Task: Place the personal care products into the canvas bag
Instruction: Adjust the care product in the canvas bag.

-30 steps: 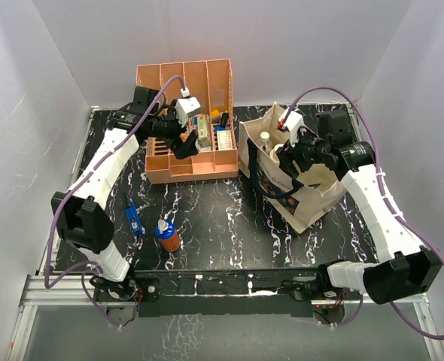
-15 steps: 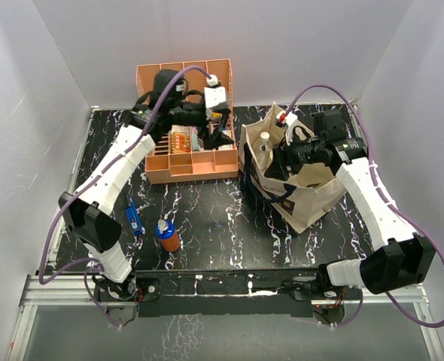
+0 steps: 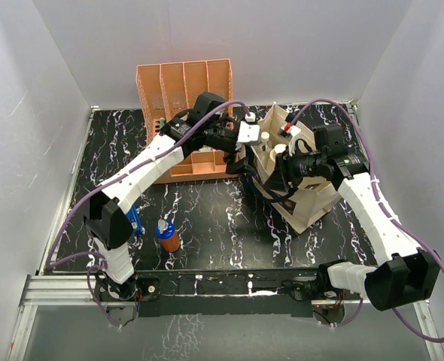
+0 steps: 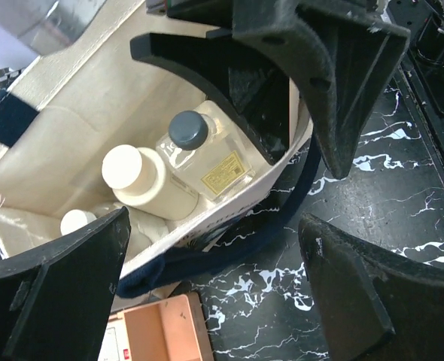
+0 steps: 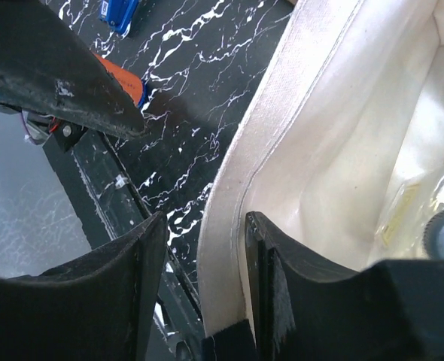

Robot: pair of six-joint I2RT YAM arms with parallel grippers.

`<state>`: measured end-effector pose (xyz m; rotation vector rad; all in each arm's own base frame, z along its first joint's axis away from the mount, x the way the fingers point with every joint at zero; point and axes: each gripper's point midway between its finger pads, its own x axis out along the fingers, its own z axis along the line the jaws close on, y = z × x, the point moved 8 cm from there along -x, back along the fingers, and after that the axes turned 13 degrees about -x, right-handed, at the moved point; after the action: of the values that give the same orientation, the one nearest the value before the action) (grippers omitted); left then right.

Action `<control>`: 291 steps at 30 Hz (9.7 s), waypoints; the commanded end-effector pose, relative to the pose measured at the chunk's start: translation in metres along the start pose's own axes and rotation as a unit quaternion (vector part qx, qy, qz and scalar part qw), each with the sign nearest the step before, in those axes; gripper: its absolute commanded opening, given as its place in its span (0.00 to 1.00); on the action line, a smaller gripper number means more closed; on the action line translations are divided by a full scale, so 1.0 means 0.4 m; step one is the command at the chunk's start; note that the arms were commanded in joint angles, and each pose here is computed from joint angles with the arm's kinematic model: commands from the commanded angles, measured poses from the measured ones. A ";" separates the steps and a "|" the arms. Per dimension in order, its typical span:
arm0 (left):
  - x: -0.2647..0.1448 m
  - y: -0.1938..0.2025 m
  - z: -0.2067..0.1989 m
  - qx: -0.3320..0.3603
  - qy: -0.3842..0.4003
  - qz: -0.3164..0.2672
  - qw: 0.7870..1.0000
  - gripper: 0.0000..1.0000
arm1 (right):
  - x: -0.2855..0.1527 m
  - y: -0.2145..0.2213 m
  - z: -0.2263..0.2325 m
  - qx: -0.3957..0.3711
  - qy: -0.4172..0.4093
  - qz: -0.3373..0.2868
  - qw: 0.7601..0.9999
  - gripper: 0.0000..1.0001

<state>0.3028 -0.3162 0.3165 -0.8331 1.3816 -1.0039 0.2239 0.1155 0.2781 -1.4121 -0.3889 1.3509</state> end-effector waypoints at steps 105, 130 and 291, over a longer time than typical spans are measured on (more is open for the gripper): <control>0.211 0.203 -0.152 0.144 0.187 0.075 0.969 0.06 | -0.183 0.126 -0.027 -0.034 0.259 0.197 0.945 0.55; 0.224 0.192 -0.136 0.147 0.159 0.068 0.974 0.06 | -0.100 0.261 -0.113 0.043 0.328 0.238 0.913 0.98; 0.376 0.286 -0.155 0.058 0.178 0.060 0.980 0.06 | -0.164 0.442 -0.306 0.020 0.313 0.279 0.908 0.98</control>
<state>0.2389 -0.4115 0.1606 -0.4968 1.6012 -1.1789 0.2285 -0.0450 0.1392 -1.8605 0.4441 1.2737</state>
